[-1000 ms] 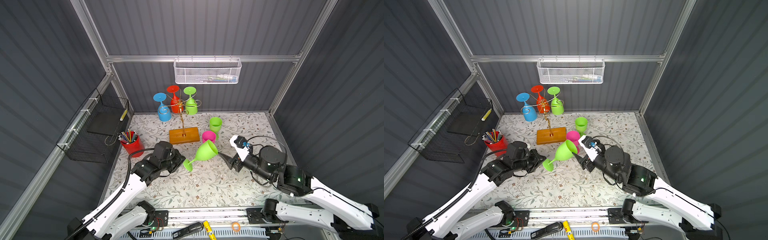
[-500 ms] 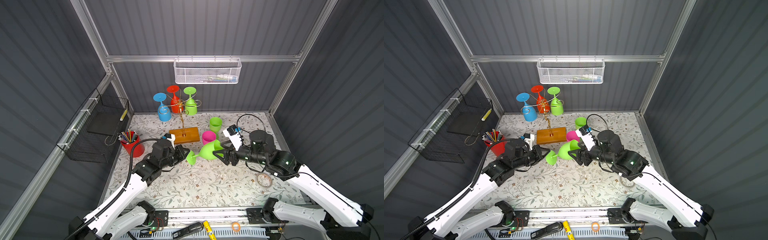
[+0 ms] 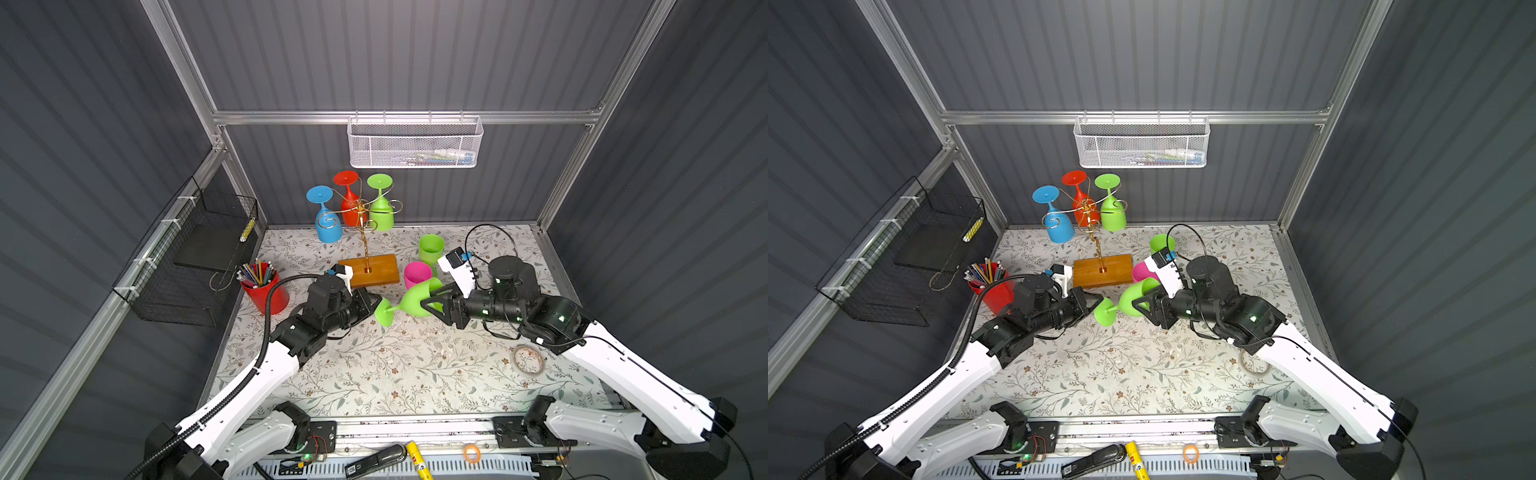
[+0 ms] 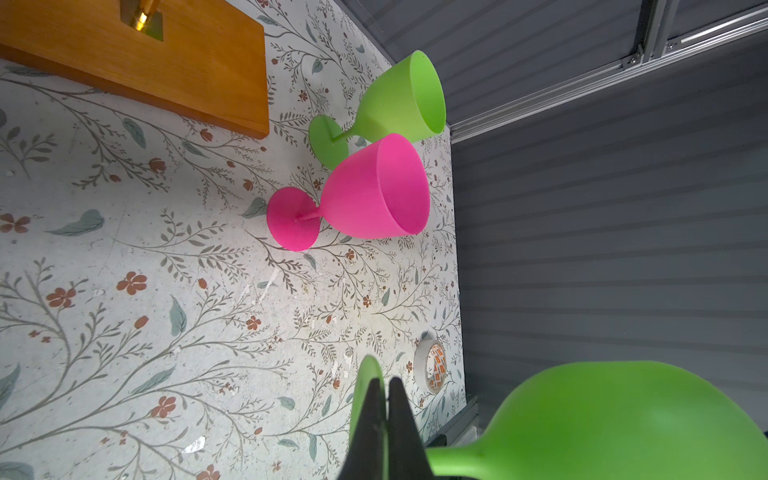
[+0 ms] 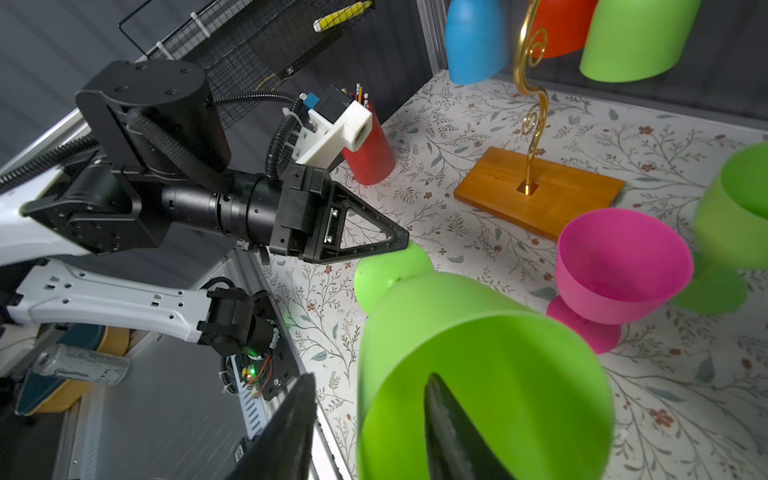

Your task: Take the wine glass off the wine glass rack

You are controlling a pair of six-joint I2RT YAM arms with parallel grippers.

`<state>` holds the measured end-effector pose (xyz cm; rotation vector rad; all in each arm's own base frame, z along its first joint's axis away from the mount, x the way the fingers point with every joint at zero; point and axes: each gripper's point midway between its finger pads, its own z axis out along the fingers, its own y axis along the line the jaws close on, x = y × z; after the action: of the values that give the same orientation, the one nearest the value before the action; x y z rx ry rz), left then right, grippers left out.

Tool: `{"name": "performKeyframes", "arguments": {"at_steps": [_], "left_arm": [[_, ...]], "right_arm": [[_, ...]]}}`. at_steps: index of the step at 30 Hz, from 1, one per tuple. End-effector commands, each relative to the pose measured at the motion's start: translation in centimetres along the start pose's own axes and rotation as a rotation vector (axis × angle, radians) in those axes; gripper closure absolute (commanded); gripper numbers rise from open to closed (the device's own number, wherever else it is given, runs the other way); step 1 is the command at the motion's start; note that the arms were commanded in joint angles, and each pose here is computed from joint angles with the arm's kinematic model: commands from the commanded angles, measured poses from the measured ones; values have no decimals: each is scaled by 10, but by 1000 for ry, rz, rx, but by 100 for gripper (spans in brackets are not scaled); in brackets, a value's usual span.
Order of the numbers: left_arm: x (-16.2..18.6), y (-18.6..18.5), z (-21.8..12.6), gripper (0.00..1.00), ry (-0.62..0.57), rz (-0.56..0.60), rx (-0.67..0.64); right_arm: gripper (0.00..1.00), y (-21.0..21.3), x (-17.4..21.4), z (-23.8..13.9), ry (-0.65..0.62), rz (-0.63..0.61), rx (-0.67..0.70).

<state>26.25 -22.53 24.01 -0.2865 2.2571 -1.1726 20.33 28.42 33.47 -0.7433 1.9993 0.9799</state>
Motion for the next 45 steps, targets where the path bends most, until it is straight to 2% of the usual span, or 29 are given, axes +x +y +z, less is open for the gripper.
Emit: {"name": "performKeyframes", "arguments": {"at_steps": [1, 8, 12, 16, 21, 24, 27, 29, 30, 32, 33, 39, 45], "left_arm": [[-4, 1, 1, 100, -13, 9, -8], [-6, 5, 2, 100, -23, -9, -26], [-7, 6, 1, 100, -27, -14, -35], [-10, 5, -3, 100, -46, -7, -41], [-13, 7, -9, 100, -72, 2, -55], [-13, 11, -10, 99, -73, 9, -75], [-13, 13, -11, 78, -68, 24, -94], [-14, 13, -14, 49, -75, 35, -101], [-15, 13, -16, 39, -81, 44, -103], [-16, 12, -19, 21, -89, 63, -109], [-17, 11, -19, 16, -90, 72, -108], [-17, 12, -20, 1, -67, 147, -147], [-25, 14, -24, 0, -70, 244, -207]], "right_arm": [[60, 3, -19, -6, -62, -18, 17], [71, 11, -24, 0, -51, -50, 33], [75, 8, -20, 16, -6, -61, 62], [82, 3, -19, 22, 17, -60, 98], [99, -1, -20, 24, 32, -53, 129], [100, 0, -24, 21, 22, -57, 136], [100, -2, -28, 15, 20, -63, 150], [100, -5, -31, 8, 23, -66, 172], [100, -8, -32, 4, 24, -67, 188], [100, -14, -39, -9, 13, -70, 225], [100, -18, -43, -15, 3, -71, 246], [100, -60, -62, -50, -30, -29, 418], [100, -126, -81, -64, -18, 29, 643]]}}
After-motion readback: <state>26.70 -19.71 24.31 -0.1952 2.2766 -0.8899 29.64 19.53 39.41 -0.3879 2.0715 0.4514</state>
